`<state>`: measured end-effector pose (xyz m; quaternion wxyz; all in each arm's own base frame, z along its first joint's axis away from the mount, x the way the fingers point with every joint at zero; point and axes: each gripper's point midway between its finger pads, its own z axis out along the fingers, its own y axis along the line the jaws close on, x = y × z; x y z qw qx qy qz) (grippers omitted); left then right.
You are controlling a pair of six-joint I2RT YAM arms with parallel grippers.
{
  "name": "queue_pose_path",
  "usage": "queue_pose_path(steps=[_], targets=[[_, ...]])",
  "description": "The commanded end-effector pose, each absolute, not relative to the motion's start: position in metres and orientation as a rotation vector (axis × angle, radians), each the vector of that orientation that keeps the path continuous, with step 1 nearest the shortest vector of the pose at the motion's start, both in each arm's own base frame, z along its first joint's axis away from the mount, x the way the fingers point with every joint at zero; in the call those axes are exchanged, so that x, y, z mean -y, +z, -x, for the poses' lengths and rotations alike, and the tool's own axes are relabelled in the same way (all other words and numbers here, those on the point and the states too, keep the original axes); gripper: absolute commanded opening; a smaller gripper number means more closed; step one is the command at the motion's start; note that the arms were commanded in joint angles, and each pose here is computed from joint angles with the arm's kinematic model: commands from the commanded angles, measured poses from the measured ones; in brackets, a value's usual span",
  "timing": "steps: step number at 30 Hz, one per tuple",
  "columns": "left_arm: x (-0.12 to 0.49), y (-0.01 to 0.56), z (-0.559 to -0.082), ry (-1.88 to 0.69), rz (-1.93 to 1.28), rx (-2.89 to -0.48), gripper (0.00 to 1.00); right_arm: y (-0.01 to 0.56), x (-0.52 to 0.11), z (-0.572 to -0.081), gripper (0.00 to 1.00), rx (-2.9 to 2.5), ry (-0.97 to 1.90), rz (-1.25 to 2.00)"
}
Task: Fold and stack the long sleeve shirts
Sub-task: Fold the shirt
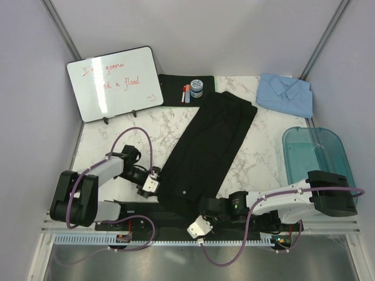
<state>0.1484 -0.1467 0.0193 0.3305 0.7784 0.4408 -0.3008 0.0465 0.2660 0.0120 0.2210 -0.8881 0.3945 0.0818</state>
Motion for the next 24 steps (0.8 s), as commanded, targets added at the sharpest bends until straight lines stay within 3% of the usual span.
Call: queue_pose_path(steps=[1, 3, 7, 11, 12, 16, 17, 20, 22, 24], targets=[[0.164, 0.03, -0.169, -0.53, -2.118, -0.658, 0.81, 0.01, -0.293, -0.074, 0.27, -1.057, 0.109, 2.321], [0.164, 0.029, -0.167, -0.521, -2.11, -0.667, 0.87, 0.01, -0.293, -0.074, 0.25, -1.061, 0.108, 2.319], [0.164, 0.037, -0.167, -0.476, -2.08, -0.684, 0.89, 0.01, -0.293, -0.074, 0.16, -1.075, 0.11, 2.31], [0.164, 0.029, -0.157, -0.464, -2.132, -0.623, 0.8, 0.007, -0.291, -0.076, 0.0, -1.095, 0.098, 2.301], [0.164, 0.026, -0.156, -0.472, -2.149, -0.628, 0.72, 0.007, -0.292, -0.076, 0.0, -1.092, 0.099, 2.297], [0.165, 0.021, -0.162, -0.506, -2.159, -0.666, 0.54, 0.01, -0.292, -0.078, 0.0, -1.09, 0.088, 2.283], [0.167, 0.021, -0.164, -0.504, -2.156, -0.664, 0.41, 0.011, -0.292, -0.078, 0.0, -1.084, 0.088, 2.285], [0.169, 0.021, -0.157, -0.524, -2.161, -0.68, 0.21, 0.016, -0.293, -0.077, 0.0, -1.093, 0.106, 2.273], [0.171, 0.025, -0.151, -0.529, -2.147, -0.673, 0.15, 0.025, -0.298, -0.07, 0.0, -1.082, 0.132, 2.263], [0.174, 0.037, -0.146, -0.521, -2.114, -0.654, 0.02, 0.033, -0.3, -0.058, 0.0, -1.036, 0.158, 2.269]])
